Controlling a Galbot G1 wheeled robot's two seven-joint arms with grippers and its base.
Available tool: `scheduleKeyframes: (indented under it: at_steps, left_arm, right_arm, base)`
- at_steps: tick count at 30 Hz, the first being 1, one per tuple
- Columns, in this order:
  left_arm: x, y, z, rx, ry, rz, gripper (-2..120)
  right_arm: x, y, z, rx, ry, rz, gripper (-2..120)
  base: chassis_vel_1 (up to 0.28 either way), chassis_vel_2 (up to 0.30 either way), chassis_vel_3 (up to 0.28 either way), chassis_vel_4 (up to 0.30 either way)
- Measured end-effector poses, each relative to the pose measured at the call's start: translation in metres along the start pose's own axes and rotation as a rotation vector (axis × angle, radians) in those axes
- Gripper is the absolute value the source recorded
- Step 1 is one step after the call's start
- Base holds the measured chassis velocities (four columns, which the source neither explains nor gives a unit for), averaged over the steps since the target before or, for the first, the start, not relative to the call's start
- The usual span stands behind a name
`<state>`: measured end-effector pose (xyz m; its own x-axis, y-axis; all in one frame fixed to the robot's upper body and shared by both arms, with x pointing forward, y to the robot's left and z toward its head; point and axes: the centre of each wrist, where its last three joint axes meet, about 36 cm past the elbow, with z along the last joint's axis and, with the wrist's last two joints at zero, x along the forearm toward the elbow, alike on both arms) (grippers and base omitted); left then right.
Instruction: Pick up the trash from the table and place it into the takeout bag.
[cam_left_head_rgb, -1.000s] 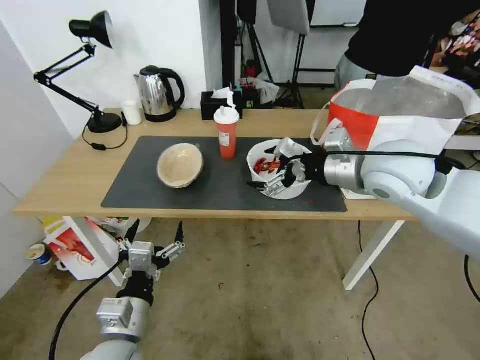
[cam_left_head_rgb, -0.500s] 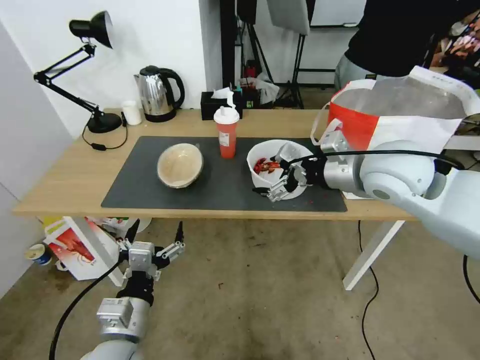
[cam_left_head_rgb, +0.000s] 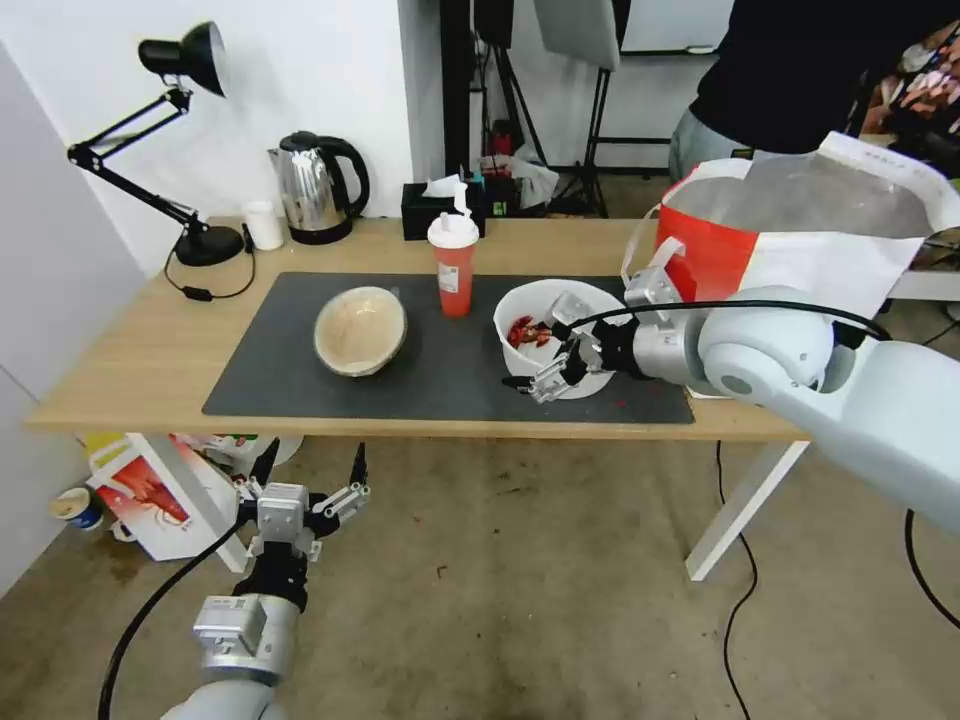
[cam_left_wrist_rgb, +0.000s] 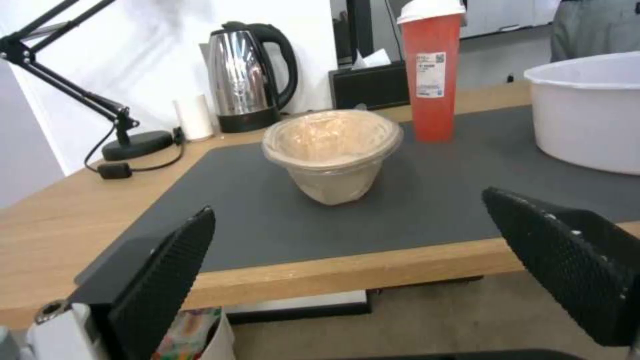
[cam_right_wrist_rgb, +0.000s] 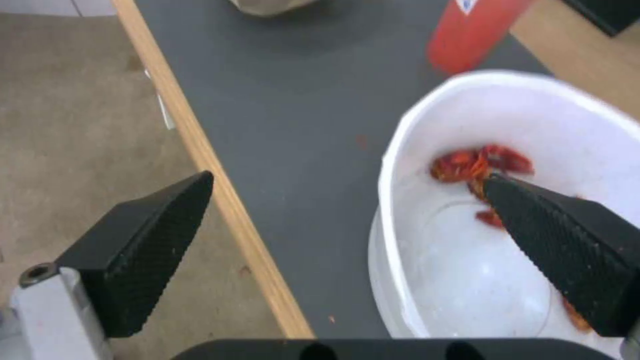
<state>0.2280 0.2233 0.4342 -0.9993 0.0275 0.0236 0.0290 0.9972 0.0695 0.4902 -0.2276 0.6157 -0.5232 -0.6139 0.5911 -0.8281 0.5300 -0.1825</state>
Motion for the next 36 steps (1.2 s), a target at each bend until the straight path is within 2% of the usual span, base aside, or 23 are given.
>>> scheduleKeyframes:
  at_steps: [15,36]
  left_arm:
    - [0.000,0.000,0.000,0.000,0.000,0.000,100]
    - [0.000,0.000,0.000,0.000,0.000,0.000,100]
  right_arm:
    - [-0.015,-0.002,0.011,-0.016,0.026,0.025,100]
    - [-0.017,-0.009,0.010,-0.003,0.040,0.045,100]
  base:
    - [0.000,0.000,0.000,0.000]
    - [0.000,0.000,0.000,0.000]
